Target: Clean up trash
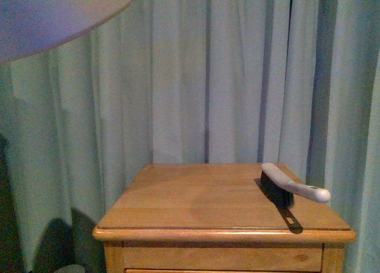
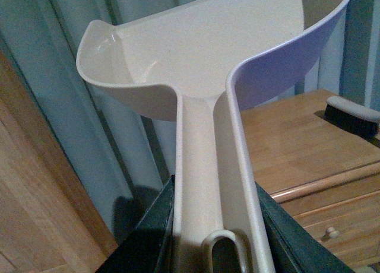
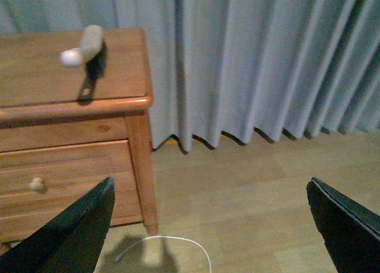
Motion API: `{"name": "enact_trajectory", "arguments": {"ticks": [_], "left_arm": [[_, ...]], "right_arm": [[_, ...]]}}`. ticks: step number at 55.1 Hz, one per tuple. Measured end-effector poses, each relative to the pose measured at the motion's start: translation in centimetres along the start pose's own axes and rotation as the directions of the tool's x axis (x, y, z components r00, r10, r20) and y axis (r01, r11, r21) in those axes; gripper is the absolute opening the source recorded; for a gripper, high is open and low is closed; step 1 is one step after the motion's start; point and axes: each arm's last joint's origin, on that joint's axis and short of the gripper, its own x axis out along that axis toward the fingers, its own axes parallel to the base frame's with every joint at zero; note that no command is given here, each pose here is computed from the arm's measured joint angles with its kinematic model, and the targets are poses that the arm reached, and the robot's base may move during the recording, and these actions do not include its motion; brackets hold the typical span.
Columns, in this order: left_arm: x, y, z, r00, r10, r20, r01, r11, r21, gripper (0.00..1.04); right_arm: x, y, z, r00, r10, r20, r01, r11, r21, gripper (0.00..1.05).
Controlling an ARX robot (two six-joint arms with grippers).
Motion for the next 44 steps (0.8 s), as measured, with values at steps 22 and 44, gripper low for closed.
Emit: {"name": "enact_trajectory", "arguments": {"ticks": [22, 44], "left_arm": [[0.0, 0.0, 0.0, 1.000, -0.002, 0.000, 0.002, 1.000, -0.001, 0.29], [0.0, 0.0, 0.0, 1.000, -0.002, 0.000, 0.002, 1.000, -0.001, 0.29]], "right_arm": [[9.3, 5.4, 13.4, 0.963, 0.135, -0.232, -0.139, 0.990, 0.000, 0.97], [20.2, 9.8, 16.2, 0.889, 0.123, -0.442, -0.117, 0.992, 0.041, 0.97]]}}
